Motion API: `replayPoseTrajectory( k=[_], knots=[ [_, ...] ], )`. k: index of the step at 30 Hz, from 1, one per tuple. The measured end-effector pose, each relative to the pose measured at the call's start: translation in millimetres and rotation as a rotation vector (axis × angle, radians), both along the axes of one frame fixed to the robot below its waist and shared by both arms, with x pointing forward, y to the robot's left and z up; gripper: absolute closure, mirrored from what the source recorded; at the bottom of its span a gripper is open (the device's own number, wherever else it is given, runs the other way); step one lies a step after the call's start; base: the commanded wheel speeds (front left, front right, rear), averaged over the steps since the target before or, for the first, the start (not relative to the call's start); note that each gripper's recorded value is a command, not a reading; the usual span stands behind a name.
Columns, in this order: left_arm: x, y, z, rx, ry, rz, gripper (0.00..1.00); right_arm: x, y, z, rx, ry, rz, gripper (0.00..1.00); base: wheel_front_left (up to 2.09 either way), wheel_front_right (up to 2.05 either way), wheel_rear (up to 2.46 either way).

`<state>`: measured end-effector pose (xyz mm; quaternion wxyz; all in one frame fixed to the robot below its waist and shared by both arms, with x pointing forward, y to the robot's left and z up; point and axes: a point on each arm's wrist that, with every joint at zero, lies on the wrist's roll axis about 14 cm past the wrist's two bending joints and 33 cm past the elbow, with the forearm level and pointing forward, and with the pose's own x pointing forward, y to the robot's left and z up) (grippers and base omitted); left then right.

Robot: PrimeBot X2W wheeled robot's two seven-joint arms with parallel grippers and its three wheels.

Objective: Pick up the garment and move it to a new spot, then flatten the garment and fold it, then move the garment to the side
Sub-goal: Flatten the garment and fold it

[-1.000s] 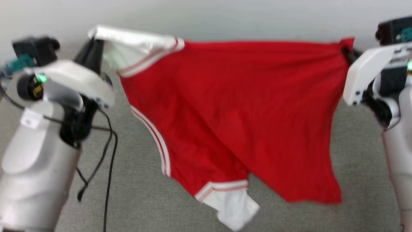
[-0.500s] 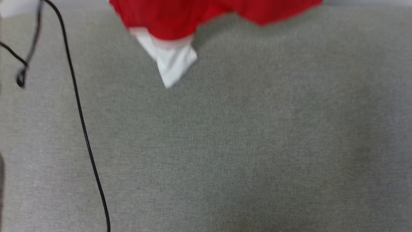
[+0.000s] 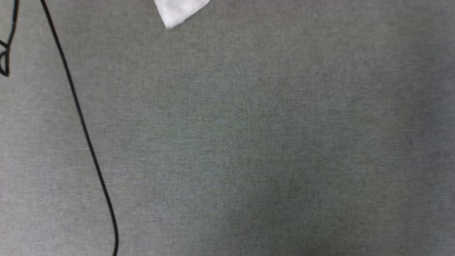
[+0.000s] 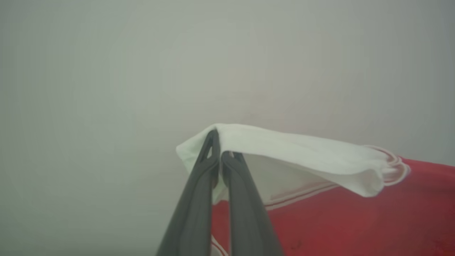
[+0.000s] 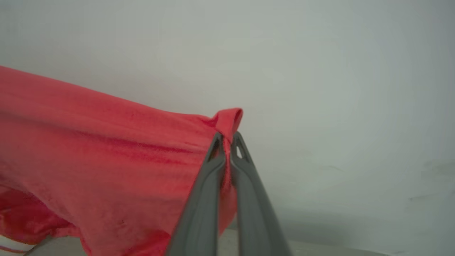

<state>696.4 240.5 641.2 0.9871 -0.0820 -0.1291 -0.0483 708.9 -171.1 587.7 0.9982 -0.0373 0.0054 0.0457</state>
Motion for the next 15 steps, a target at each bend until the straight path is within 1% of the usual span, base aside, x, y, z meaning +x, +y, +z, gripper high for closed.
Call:
replayPoseTrajectory(
  k=[4, 7, 11, 15],
  knots=[
    [6.8, 5.8, -54.6, -0.027, 0.103, 0.016, 1.00, 7.3, 4.1, -45.9, 0.015, 0.082, 0.006, 1.00, 0.00, 0.00, 0.00],
    [2.4, 8.5, -91.5, -0.053, 0.183, 0.028, 1.00, 4.8, 9.4, -73.6, 0.027, 0.137, 0.016, 1.00, 0.00, 0.00, 0.00],
    [-13.8, 8.2, -123.5, -0.080, 0.258, 0.036, 1.00, -12.5, 13.0, -105.6, 0.042, 0.205, 0.024, 1.00, 0.00, 0.00, 0.00],
    [-40.0, 3.8, -150.4, -0.097, 0.323, 0.026, 1.00, -37.2, 15.5, -129.9, 0.058, 0.263, 0.031, 1.00, 0.00, 0.00, 0.00]
  ],
)
